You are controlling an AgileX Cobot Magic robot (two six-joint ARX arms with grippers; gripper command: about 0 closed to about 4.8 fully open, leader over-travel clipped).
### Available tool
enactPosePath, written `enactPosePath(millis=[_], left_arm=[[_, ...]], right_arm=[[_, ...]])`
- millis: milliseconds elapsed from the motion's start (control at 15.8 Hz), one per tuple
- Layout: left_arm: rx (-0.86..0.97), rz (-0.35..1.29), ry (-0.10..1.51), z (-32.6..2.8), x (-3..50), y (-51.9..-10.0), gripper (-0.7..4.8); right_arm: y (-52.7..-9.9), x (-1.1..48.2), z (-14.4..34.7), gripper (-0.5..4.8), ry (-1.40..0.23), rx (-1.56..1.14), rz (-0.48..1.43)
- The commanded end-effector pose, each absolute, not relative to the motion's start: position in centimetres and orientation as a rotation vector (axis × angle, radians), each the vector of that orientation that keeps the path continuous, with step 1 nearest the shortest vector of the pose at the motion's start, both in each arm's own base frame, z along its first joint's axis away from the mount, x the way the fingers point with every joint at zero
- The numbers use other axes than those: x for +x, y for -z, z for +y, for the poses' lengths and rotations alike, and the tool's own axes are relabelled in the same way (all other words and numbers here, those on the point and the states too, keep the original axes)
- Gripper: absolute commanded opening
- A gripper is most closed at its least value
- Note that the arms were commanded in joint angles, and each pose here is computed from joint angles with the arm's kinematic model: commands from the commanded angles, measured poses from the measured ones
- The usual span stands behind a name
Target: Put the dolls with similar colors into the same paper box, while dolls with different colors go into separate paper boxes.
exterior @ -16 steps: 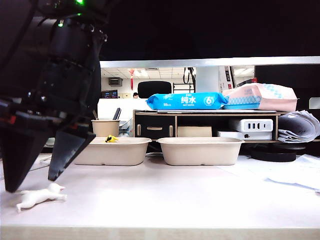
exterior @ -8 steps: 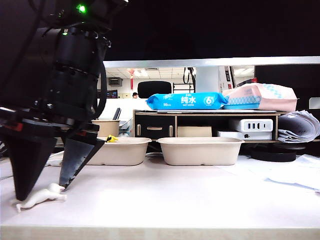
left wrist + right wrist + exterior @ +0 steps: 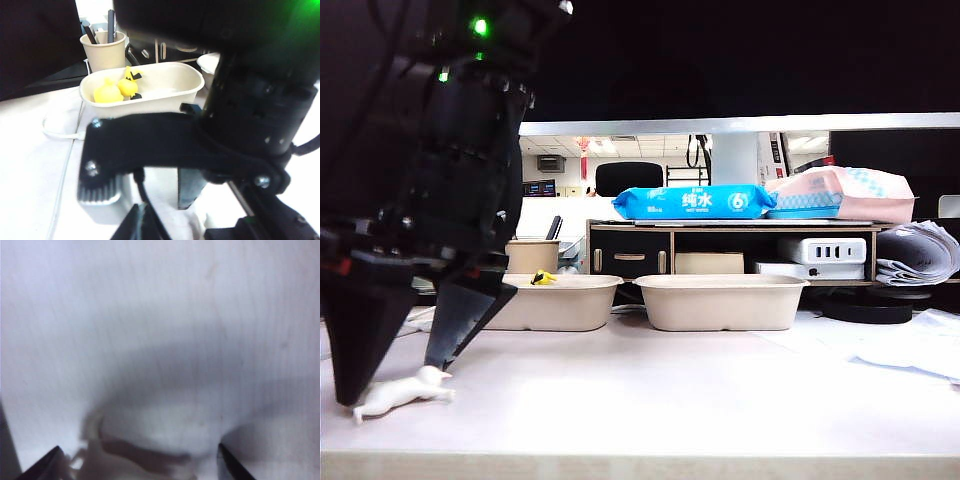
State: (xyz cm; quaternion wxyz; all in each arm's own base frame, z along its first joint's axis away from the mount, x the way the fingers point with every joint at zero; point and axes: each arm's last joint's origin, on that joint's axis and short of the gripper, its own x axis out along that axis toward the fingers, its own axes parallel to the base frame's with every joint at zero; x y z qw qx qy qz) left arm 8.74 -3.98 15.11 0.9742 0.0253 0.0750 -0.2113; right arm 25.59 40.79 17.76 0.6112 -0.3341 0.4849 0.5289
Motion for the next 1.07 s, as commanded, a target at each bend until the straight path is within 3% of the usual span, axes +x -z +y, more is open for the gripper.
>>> enactPosePath(millis=[63,379,505,569,884,1011,1074], left_arm=[[0.051,0.167,0.427,-4.0,8.7,-14.9,-0.05],[0.051,0.167,0.427,-4.0,8.7,-14.9,-0.05],[0.051,0.167,0.427,-4.0,8.7,-14.9,-0.05],[0.051,0.167,0.427,-4.0,8.7,-14.9,-0.05],[0.051,0.167,0.427,-4.0,8.7,-14.9,-0.05],[0.051,0.166,0.427,-4.0,8.7,-14.9,-0.05],[0.051,0.167,0.427,-4.0,8.7,-14.9,-0.05]], right_arm=[[-16.7,25.5,40.9,3.92,-1.208,-0.771,1.158],[-16.6,25.5,40.7,3.76,-1.199,-0.777,1.185],[-16.6,25.4,40.7,2.72,-1.195,-0.781,1.191],[-16.6,25.5,40.6,2.44,-1.192,-0.783,1.190],[-16.7,26.0,40.3,2.00,-1.165,-0.788,1.186],[-16.8,26.5,39.9,1.44,-1.143,-0.781,1.195],[-16.9,26.9,39.4,1.43,-1.123,-0.780,1.202]])
